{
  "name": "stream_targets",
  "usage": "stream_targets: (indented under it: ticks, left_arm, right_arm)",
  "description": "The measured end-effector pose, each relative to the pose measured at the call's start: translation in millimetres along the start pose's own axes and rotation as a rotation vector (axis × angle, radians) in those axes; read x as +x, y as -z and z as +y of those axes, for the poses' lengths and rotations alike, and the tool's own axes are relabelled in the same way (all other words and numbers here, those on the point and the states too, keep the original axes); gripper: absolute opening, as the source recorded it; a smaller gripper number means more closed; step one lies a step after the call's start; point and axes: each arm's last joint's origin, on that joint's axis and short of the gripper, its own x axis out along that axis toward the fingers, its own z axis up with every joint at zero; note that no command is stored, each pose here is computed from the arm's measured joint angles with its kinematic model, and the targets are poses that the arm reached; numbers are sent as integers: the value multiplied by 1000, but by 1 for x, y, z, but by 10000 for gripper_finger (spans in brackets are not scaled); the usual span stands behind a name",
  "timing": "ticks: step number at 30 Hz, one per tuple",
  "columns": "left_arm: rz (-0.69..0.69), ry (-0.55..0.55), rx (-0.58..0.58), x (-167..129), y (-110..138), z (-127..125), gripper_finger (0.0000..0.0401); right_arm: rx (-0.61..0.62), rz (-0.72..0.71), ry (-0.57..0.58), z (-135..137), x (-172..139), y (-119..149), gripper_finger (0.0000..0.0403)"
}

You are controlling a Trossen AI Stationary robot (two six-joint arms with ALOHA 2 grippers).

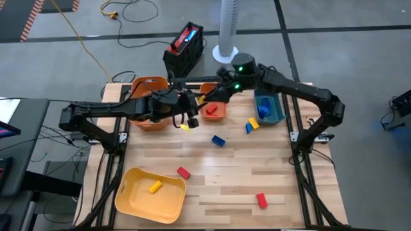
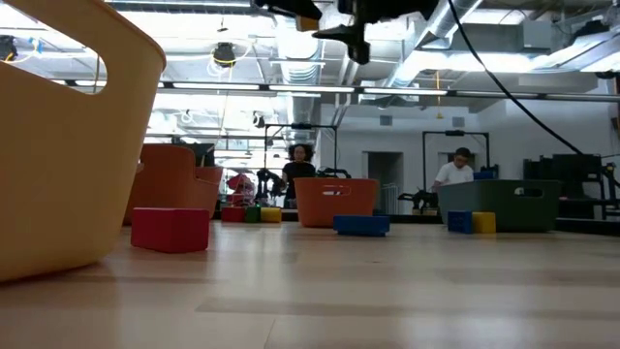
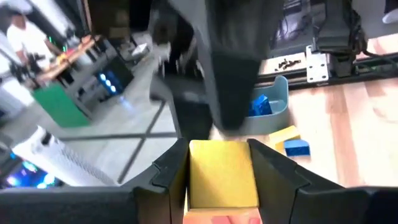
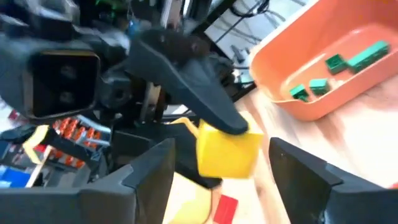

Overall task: Sort blocks
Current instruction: Put the yellow block into the yellow bin

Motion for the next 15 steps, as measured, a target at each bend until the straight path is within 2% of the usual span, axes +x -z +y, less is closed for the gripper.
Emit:
stream_targets:
  ticks: [9,15]
  left_arm:
    - [31,11,-126,-13,1,7,131]
    - [114,92,-260,-40,6,14,131]
  right_arm:
    - [31,23,147,-19,-58,-4,276]
    - [33,-5,264,-25,-92,-4,276]
